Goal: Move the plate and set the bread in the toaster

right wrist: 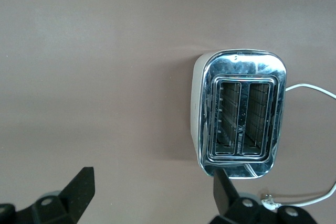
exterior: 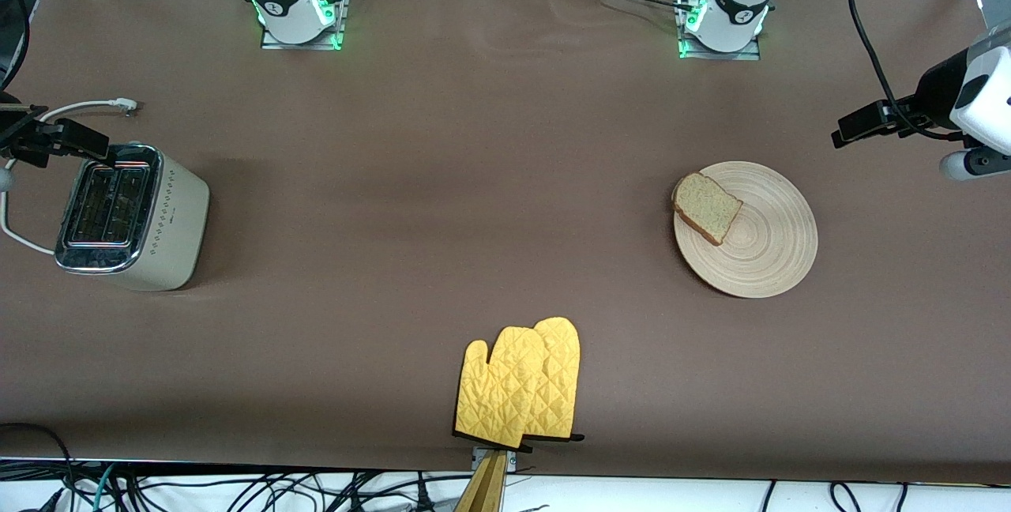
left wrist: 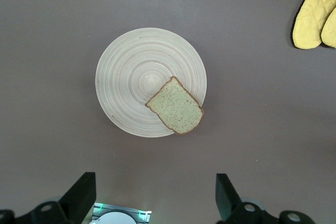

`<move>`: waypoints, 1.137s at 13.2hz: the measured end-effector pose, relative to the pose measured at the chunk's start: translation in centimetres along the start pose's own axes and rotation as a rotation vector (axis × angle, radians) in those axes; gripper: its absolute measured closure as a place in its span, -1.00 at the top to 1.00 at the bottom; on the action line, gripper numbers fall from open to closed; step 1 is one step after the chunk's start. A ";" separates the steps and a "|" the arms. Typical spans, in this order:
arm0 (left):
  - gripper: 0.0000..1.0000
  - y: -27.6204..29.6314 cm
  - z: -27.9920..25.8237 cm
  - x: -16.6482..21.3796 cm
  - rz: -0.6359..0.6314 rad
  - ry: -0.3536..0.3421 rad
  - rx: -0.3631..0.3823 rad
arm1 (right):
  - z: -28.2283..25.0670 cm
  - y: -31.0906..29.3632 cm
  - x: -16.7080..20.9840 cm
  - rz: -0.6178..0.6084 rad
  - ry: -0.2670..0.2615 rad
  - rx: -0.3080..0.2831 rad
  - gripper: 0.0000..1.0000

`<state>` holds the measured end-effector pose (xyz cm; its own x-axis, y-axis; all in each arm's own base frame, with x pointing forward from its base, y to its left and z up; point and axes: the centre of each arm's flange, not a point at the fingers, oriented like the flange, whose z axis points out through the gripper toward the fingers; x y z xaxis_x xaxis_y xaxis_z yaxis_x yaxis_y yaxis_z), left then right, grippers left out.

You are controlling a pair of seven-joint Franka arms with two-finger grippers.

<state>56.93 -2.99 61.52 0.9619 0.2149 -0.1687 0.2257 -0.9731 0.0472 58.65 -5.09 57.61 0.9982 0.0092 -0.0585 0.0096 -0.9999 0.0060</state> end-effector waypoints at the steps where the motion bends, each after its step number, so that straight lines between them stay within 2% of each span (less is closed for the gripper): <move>1: 1.00 0.0 0.0 0.0 0.000 0.000 0.000 | 0.0 0.0 0.0 0.000 0.000 0.000 1.00; 15: 1.00 -0.3 0.0 0.1 -0.006 0.000 -0.001 | 0.2 0.0 0.1 0.000 -0.004 0.000 1.00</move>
<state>56.94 -2.64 61.52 0.9606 0.2208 -0.1687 0.2316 -0.9717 0.0472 58.75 -5.08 57.38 0.9980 0.0095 -0.0625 0.0099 -0.9999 0.0058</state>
